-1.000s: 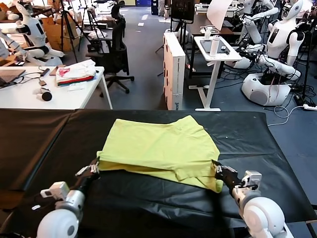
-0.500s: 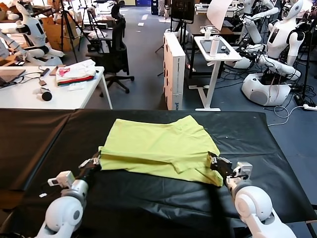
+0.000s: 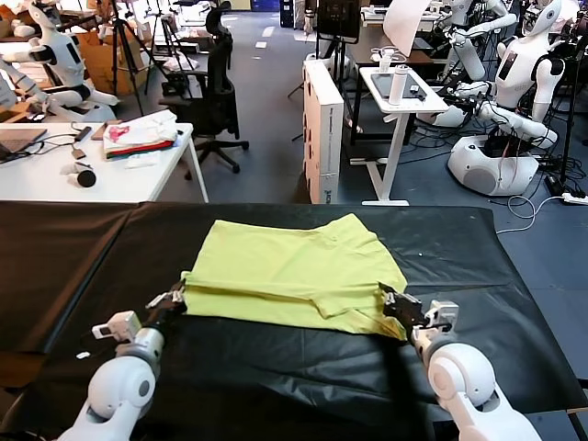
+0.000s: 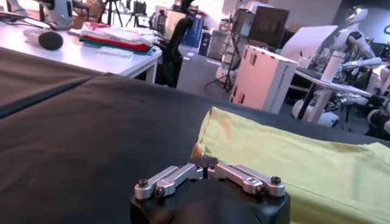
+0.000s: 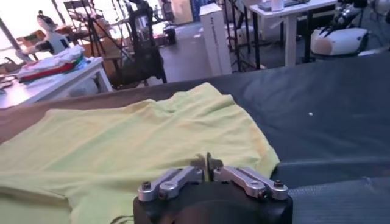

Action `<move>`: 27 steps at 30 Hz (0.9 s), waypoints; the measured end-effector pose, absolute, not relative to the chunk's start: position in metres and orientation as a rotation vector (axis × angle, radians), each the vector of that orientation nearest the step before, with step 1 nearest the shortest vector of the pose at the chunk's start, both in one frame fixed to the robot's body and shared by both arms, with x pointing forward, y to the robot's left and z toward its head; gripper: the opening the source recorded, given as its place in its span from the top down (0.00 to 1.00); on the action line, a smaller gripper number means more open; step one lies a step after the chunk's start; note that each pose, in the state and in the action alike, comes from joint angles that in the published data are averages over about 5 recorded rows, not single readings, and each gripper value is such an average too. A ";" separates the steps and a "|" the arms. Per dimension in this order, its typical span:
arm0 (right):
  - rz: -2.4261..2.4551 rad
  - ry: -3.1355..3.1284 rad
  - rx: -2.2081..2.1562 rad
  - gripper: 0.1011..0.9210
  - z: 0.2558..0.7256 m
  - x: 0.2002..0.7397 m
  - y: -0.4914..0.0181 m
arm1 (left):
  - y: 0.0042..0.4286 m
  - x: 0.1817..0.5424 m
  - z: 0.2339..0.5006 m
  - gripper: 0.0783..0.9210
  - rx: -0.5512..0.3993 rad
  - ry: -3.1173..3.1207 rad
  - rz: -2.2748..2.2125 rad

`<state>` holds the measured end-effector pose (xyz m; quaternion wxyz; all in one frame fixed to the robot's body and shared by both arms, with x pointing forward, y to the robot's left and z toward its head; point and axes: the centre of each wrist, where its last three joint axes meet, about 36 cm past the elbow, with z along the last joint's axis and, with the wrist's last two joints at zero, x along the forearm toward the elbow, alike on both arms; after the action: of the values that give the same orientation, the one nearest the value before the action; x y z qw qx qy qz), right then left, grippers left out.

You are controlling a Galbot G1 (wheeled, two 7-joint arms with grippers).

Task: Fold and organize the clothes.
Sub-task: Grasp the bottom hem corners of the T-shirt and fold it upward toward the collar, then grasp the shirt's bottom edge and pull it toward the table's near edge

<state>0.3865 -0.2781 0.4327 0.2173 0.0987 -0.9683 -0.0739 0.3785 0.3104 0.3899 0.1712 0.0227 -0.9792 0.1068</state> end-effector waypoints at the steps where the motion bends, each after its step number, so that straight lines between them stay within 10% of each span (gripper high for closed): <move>1: -0.188 -2.680 0.270 0.22 0.435 0.385 -0.280 | 0.311 0.378 0.390 0.47 0.066 -2.780 0.301; 8: -0.038 -2.641 0.252 0.02 0.451 0.358 -0.291 | 0.315 0.368 0.397 0.05 0.075 -2.766 0.261; 20: 0.081 -2.543 0.300 0.03 0.458 0.304 -0.288 | 0.302 0.333 0.392 0.02 0.052 -2.731 0.236; 27: 0.073 -2.512 0.312 0.25 0.450 0.301 -0.288 | 0.302 0.330 0.389 0.02 0.051 -2.727 0.240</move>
<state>0.3009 -0.2876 0.4497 0.3000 0.1175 -0.9463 0.0274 0.3296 0.3020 0.3894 0.2007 0.0182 -0.9757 0.0857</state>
